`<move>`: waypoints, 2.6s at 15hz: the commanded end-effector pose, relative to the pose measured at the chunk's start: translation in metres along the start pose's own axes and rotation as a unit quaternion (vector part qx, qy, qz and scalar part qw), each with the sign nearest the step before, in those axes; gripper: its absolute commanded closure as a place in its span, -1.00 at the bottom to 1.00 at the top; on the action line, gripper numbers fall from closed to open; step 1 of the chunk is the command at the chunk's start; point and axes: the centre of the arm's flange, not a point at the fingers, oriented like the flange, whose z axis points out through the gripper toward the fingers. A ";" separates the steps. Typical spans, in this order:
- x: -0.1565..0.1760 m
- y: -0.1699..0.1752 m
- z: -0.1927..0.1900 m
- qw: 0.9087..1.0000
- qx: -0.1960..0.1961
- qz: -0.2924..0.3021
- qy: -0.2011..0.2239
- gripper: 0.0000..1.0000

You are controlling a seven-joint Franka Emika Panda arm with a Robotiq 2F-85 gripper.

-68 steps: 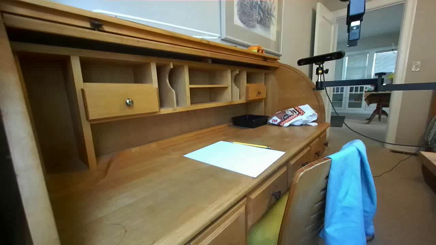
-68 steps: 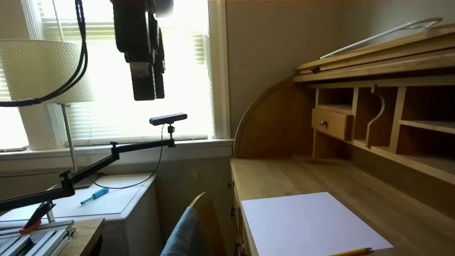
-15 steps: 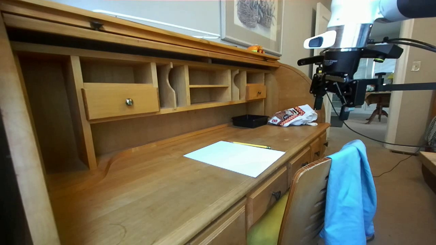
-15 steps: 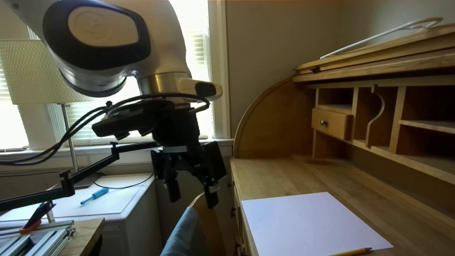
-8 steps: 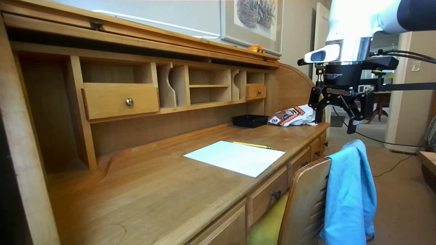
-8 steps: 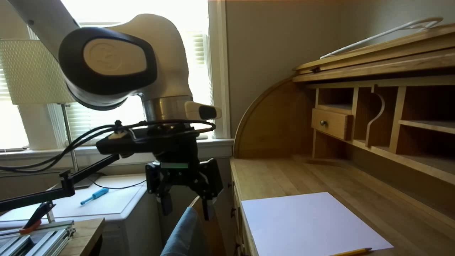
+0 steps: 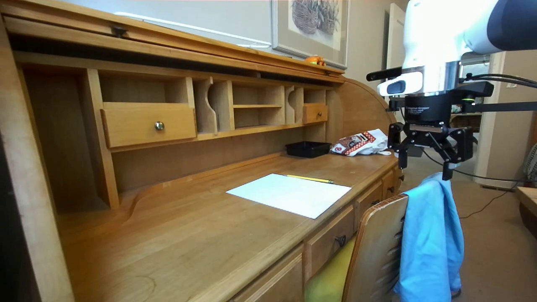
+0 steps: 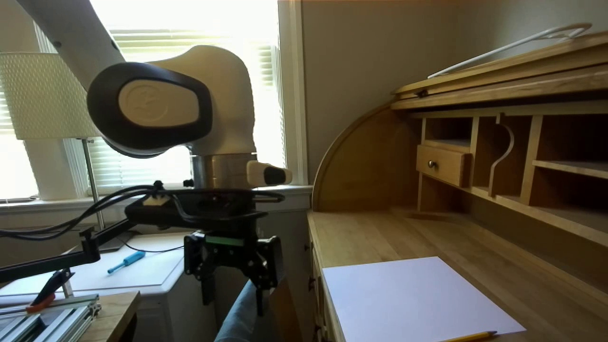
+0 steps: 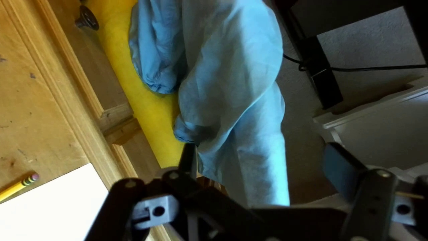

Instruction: Put the blue cloth on the table

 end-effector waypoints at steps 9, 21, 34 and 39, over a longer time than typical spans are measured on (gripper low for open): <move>-0.014 -0.013 0.019 1.000 0.024 -0.005 -0.012 0.83; -0.019 -0.022 0.000 1.000 0.013 -0.021 -0.007 0.91; -0.020 -0.020 -0.024 1.000 0.004 -0.022 -0.007 0.91; -0.020 -0.023 -0.027 0.998 0.052 -0.020 -0.030 0.10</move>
